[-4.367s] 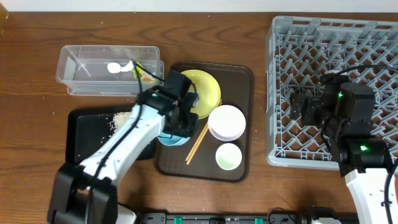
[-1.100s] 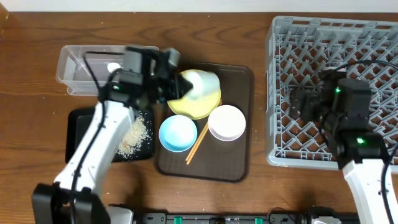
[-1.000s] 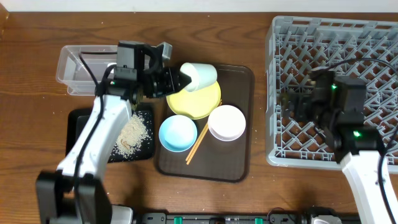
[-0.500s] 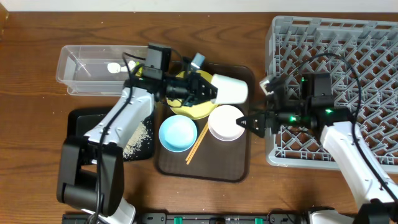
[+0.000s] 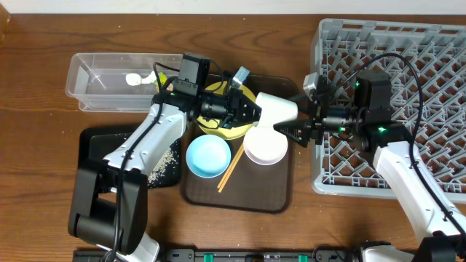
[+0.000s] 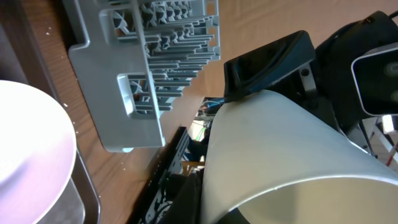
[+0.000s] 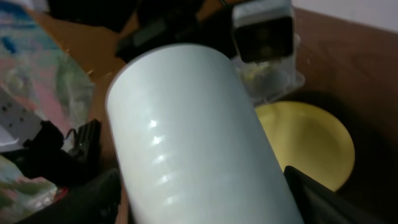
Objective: Sort waste into correct bins and load items into the dishwasher rack
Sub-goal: 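Hand the white cup from the left gripper to the right gripper, then place the white cup upside down in the dish rack with right gripper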
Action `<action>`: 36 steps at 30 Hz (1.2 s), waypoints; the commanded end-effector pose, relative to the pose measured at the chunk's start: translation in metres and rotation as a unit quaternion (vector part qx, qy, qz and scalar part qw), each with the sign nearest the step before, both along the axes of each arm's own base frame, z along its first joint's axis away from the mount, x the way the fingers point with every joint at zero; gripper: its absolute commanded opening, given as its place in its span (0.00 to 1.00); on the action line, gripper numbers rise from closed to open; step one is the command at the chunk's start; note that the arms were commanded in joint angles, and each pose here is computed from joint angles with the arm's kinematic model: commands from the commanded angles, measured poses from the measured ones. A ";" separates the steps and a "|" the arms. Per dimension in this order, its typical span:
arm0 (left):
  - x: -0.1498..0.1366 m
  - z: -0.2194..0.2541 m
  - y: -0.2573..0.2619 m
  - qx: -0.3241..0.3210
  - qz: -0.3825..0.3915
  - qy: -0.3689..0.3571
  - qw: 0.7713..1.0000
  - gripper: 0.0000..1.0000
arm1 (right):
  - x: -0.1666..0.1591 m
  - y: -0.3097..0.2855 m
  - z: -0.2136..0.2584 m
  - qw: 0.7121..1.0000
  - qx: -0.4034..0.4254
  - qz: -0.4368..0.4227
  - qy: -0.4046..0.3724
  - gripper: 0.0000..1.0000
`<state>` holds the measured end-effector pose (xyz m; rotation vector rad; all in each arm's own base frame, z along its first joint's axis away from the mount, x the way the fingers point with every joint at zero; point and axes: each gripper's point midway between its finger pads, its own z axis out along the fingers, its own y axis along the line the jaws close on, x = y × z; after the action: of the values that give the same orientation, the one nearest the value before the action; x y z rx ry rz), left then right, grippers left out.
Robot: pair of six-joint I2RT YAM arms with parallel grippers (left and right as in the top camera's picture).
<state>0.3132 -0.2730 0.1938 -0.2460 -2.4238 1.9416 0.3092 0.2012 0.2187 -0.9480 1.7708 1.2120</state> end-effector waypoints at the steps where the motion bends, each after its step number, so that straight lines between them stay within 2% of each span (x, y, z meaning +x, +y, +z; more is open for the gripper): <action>1: 0.000 0.007 -0.001 -0.009 -0.005 -0.004 1.000 0.06 | -0.013 0.006 0.018 0.998 0.036 0.048 -0.013 0.75; 5: -0.005 0.014 -0.002 -0.027 -0.021 0.001 0.999 0.06 | -0.018 0.007 0.021 0.997 0.047 0.062 -0.011 0.72; 14: -0.015 0.025 -0.001 -0.058 -0.048 0.010 0.997 0.06 | -0.022 0.008 0.024 0.996 0.055 0.073 -0.010 0.75; 25: -0.015 0.025 -0.001 -0.058 -0.048 0.010 0.997 0.06 | -0.021 0.008 0.025 0.996 0.056 0.074 -0.015 0.61; 28: -0.015 0.025 -0.001 -0.058 -0.048 0.010 0.997 0.07 | -0.021 0.008 0.025 0.996 0.056 0.074 -0.015 0.61; 31: -0.014 0.024 -0.001 -0.057 -0.047 0.005 0.997 0.17 | -0.019 0.008 0.024 0.996 0.052 0.068 -0.013 0.60; 33: -0.012 0.021 -0.002 -0.052 -0.043 -0.012 0.998 0.34 | -0.016 0.007 0.021 0.997 0.045 0.058 -0.007 0.59; 36: -0.003 0.008 -0.001 -0.015 -0.015 -0.014 1.000 0.43 | -0.002 0.003 0.009 0.999 0.018 0.003 0.034 0.55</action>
<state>0.3013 -0.2737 0.2071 -0.3096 -2.3018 2.0032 0.2957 0.2058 0.2301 -0.9744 1.7117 1.3311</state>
